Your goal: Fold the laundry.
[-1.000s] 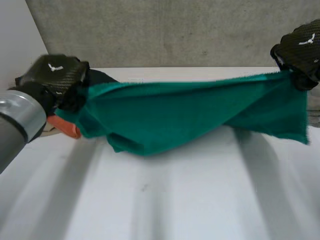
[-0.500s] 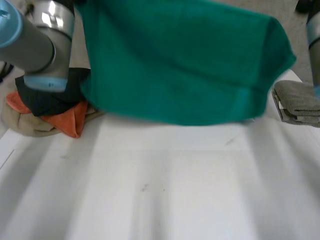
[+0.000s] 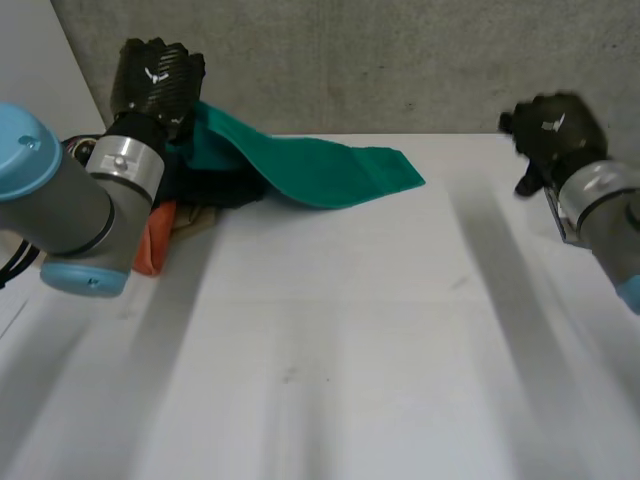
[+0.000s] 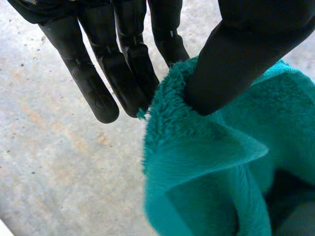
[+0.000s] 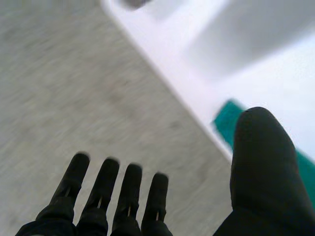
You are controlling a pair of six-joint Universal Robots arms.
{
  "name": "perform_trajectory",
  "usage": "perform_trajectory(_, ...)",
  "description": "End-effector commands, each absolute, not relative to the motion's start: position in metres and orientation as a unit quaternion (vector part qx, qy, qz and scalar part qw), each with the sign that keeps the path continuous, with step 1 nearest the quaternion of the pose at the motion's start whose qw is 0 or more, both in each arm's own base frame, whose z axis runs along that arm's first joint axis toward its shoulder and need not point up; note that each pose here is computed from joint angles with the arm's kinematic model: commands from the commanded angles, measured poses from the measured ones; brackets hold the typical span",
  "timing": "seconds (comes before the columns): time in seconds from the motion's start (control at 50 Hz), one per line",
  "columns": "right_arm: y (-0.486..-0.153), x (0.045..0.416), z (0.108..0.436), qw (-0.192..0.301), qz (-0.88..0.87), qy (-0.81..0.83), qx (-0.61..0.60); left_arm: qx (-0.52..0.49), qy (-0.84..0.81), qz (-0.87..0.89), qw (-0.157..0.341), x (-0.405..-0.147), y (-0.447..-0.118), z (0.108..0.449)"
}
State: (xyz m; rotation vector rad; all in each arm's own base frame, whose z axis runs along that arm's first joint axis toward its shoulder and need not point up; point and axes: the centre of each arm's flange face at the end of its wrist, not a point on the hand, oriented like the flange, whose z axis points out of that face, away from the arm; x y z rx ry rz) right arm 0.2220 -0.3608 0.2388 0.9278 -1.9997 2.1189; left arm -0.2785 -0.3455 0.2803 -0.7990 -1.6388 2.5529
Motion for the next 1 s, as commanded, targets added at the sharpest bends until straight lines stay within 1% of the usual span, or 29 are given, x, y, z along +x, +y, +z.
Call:
perform_trajectory(0.02,-0.349,0.227,0.204,-0.055,0.623,-0.740,0.245,-0.255,-0.481,0.839,0.017,-0.282,-0.312,0.323)
perform_trajectory(0.04,-0.346,0.229,0.201,-0.075,0.617,-0.749,0.228,-0.255,-0.476,0.841,0.020,-0.283,-0.308,0.328)
perform_trajectory(0.06,-0.343,0.232,0.200,-0.087,0.616,-0.752,0.220,-0.256,-0.465,0.847,0.026,-0.286,-0.298,0.339)
perform_trajectory(0.1,-0.338,0.240,0.199,-0.111,0.612,-0.755,0.207,-0.257,-0.457,0.851,0.033,-0.288,-0.287,0.350)
perform_trajectory(0.12,-0.333,0.248,0.199,-0.134,0.612,-0.755,0.193,-0.258,-0.455,0.852,0.034,-0.288,-0.283,0.354)
perform_trajectory(0.14,-0.331,0.252,0.200,-0.145,0.612,-0.755,0.185,-0.258,-0.450,0.854,0.039,-0.288,-0.274,0.363)
perform_trajectory(0.18,-0.329,0.258,0.201,-0.167,0.615,-0.751,0.171,-0.260,-0.447,0.855,0.043,-0.288,-0.267,0.369)
perform_trajectory(0.2,-0.327,0.266,0.199,-0.188,0.615,-0.749,0.160,-0.261,-0.445,0.856,0.046,-0.289,-0.263,0.372)
perform_trajectory(0.24,-0.326,0.274,0.192,-0.206,0.610,-0.749,0.153,-0.263,-0.439,0.857,0.056,-0.291,-0.250,0.380)
perform_trajectory(0.3,-0.324,0.304,0.177,-0.250,0.603,-0.743,0.150,-0.269,-0.430,0.859,0.071,-0.296,-0.231,0.389)
perform_trajectory(0.36,-0.321,0.321,0.165,-0.266,0.594,-0.743,0.156,-0.273,-0.419,0.862,0.086,-0.299,-0.214,0.399)
perform_trajectory(0.38,-0.318,0.332,0.154,-0.272,0.586,-0.746,0.163,-0.274,-0.417,0.862,0.089,-0.300,-0.210,0.401)
perform_trajectory(0.46,-0.320,0.348,0.125,-0.271,0.573,-0.755,0.169,-0.272,-0.406,0.867,0.100,-0.299,-0.193,0.413)
perform_trajectory(0.52,-0.332,0.348,0.111,-0.248,0.584,-0.759,0.150,-0.268,-0.396,0.872,0.105,-0.296,-0.181,0.423)
perform_trajectory(0.56,-0.339,0.346,0.108,-0.231,0.598,-0.755,0.138,-0.265,-0.391,0.875,0.106,-0.292,-0.175,0.429)
perform_trajectory(0.64,-0.351,0.348,0.112,-0.216,0.633,-0.732,0.132,-0.252,-0.380,0.884,0.103,-0.284,-0.166,0.441)
perform_trajectory(0.72,-0.352,0.344,0.118,-0.186,0.649,-0.718,0.166,-0.235,-0.378,0.890,0.097,-0.277,-0.164,0.448)
perform_trajectory(0.74,-0.352,0.338,0.127,-0.162,0.659,-0.711,0.186,-0.233,-0.377,0.891,0.096,-0.276,-0.163,0.449)
perform_trajectory(0.78,-0.354,0.328,0.146,-0.132,0.677,-0.695,0.204,-0.227,-0.379,0.893,0.090,-0.273,-0.164,0.450)
perform_trajectory(0.8,-0.357,0.314,0.172,-0.099,0.698,-0.675,0.218,-0.225,-0.380,0.893,0.088,-0.272,-0.165,0.450)
perform_trajectory(0.86,-0.360,0.291,0.219,-0.051,0.730,-0.639,0.238,-0.222,-0.400,0.887,0.066,-0.263,-0.176,0.445)
perform_trajectory(0.88,-0.354,0.279,0.249,-0.026,0.744,-0.614,0.261,-0.221,-0.409,0.884,0.057,-0.260,-0.181,0.442)
perform_trajectory(0.92,-0.346,0.268,0.272,-0.003,0.747,-0.598,0.289,-0.219,-0.436,0.873,0.030,-0.248,-0.197,0.435)
perform_trajectory(0.94,-0.336,0.261,0.292,0.016,0.742,-0.588,0.321,-0.214,-0.457,0.863,0.008,-0.238,-0.211,0.427)
perform_trajectory(0.98,-0.326,0.251,0.308,0.034,0.729,-0.587,0.350,-0.207,-0.480,0.852,-0.016,-0.226,-0.226,0.419)
perform_trajectory(1.0,-0.322,0.239,0.324,0.056,0.718,-0.589,0.367,-0.204,-0.490,0.847,-0.027,-0.219,-0.234,0.414)
